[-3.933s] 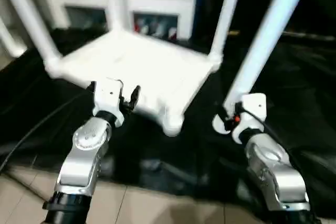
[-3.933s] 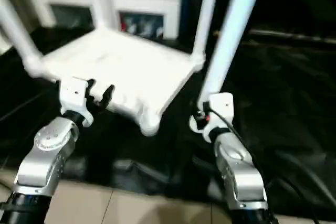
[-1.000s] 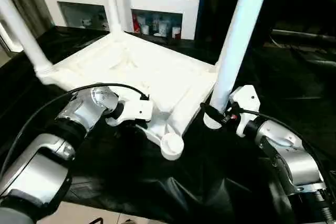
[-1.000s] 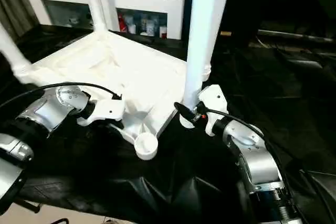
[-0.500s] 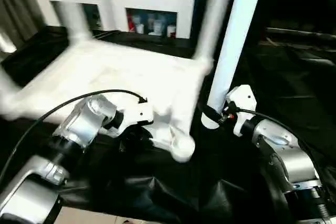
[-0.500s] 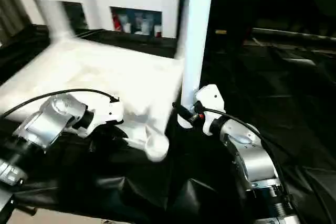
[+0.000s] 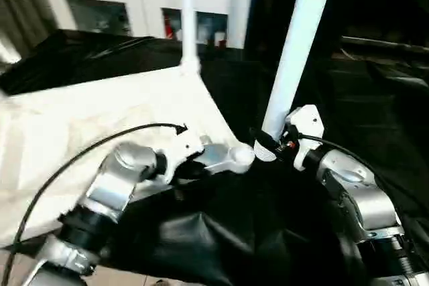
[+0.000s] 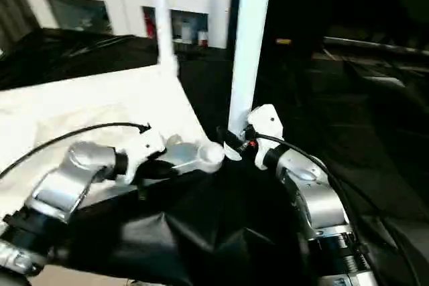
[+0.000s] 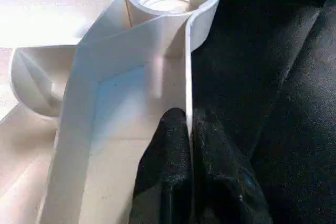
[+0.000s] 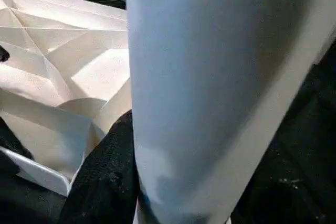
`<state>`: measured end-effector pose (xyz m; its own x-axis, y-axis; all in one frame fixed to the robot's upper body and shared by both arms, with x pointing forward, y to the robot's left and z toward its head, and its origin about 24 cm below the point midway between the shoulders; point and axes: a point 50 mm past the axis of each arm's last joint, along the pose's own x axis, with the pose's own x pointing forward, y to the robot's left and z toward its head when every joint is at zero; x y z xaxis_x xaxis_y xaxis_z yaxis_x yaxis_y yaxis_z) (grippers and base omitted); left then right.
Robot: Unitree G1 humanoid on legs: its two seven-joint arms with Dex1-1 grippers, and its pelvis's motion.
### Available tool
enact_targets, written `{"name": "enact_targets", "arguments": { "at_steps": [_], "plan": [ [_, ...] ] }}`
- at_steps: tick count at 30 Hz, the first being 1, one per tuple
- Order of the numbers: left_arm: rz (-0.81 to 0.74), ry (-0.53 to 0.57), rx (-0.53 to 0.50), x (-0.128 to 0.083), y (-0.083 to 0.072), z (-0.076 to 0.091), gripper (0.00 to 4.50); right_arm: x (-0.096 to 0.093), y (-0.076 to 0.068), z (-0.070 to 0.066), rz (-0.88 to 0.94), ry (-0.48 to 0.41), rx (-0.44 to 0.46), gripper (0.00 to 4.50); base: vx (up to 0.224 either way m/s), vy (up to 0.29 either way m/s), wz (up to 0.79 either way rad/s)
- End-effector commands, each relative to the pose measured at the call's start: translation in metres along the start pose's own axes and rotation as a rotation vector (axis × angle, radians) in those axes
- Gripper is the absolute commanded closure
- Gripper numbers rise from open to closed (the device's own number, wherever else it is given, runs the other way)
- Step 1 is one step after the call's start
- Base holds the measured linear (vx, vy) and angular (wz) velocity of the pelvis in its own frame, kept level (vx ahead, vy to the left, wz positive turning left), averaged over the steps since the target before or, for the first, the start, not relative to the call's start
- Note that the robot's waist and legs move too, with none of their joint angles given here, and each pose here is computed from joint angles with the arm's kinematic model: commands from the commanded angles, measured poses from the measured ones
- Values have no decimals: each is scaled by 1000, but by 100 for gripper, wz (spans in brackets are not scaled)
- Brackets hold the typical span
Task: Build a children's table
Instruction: Rotate table base, then insert table leg to table base
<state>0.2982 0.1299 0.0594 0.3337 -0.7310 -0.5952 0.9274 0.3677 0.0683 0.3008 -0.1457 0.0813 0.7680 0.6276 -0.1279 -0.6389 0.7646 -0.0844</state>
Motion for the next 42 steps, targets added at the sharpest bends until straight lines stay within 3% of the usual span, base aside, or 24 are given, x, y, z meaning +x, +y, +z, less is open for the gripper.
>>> {"name": "enact_targets", "arguments": {
  "at_steps": [1,5,11,20,25,29,42],
  "plan": [
    [-28,-58,32,2,-3,4,447,3,4,2,24,-8,57,259,0,0,0],
    [13,-53,25,1,0,-3,450,9,9,11,64,-56,164,260,0,0,0],
    [49,-70,37,3,1,-6,450,23,13,19,121,-61,208,260,0,0,0],
    [64,-135,34,4,1,-6,450,39,13,4,155,85,166,260,0,0,0],
    [60,-170,42,2,-1,-7,450,41,10,2,145,101,158,260,0,0,0],
    [18,-123,35,1,-4,-17,450,46,8,1,150,107,168,261,0,0,0],
    [-66,-8,15,0,-2,-22,450,55,4,-7,213,178,236,261,0,0,0]
  ]
}}
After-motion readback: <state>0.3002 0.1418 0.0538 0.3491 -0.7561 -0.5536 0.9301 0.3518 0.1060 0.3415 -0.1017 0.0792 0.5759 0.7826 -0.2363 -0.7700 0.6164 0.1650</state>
